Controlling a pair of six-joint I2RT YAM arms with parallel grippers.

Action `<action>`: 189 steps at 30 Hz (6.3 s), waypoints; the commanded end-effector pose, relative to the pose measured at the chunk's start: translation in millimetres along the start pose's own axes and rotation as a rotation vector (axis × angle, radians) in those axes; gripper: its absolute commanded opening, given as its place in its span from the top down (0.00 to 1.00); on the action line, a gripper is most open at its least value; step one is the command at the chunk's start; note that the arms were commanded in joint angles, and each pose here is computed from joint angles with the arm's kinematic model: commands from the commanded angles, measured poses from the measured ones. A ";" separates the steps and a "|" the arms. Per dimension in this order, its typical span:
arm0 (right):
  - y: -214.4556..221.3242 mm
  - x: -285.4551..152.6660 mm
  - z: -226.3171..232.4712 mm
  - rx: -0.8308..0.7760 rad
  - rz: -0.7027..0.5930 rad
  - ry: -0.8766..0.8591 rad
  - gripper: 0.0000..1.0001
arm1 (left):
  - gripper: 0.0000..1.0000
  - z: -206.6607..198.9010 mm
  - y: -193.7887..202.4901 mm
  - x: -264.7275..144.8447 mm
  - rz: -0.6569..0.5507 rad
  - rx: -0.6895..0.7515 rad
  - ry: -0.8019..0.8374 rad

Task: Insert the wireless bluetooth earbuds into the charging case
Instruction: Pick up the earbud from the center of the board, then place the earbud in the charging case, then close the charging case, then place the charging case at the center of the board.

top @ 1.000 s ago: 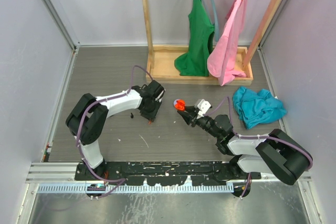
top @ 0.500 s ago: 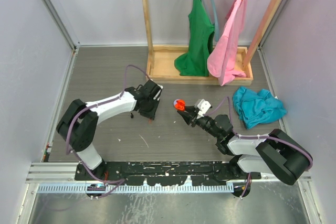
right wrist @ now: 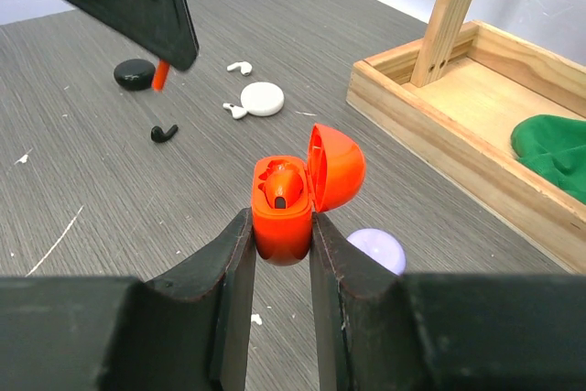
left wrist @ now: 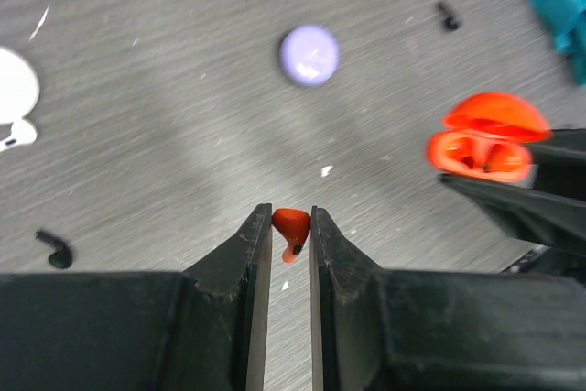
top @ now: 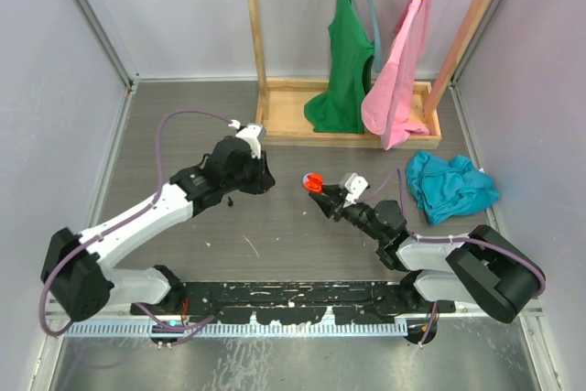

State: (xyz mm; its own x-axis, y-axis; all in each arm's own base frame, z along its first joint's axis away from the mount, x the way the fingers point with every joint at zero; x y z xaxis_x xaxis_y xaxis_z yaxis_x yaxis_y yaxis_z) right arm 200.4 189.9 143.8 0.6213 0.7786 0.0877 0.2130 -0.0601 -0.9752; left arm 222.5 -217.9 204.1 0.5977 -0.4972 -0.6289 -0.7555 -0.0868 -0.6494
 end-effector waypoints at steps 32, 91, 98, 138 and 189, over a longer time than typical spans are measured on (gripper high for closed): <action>-29.1 4.4 -1.2 -0.001 -0.160 -0.008 0.99 | 0.88 -89.6 -23.5 -0.9 -0.429 -0.206 0.457; -46.8 15.3 11.1 -0.004 -0.185 -0.174 0.99 | 0.33 -58.8 -18.8 -66.4 -0.248 0.071 0.492; -65.4 22.3 15.4 -0.005 -0.182 -0.271 0.99 | 0.27 -45.3 -22.6 -66.8 -0.147 0.063 0.647; -77.9 40.7 17.8 0.123 -0.139 -0.330 0.99 | 0.39 -53.8 -30.9 -73.1 -0.005 -0.024 1.038; 68.2 40.5 -62.7 0.825 0.538 0.458 0.71 | 0.02 96.1 13.7 -45.5 -0.376 -0.064 -0.167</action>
State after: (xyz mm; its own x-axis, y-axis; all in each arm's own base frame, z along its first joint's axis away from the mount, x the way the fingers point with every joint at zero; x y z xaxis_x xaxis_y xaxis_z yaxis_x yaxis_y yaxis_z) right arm 276.1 171.2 75.6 0.7187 0.4393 -0.5390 -0.6625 0.1972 -0.7226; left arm 205.7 -112.7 174.4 0.8405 -0.2741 -0.4674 -0.5349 -0.2829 -0.7961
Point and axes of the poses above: each gripper's point midway between its finger pads, its own x axis out along the fingers, its own z axis along the line the jaws close on, y = z × x, the point moved 7 cm from there along -x, back along the fingers, and after that the axes turned 8 degrees about -x, right-handed, at the moved point
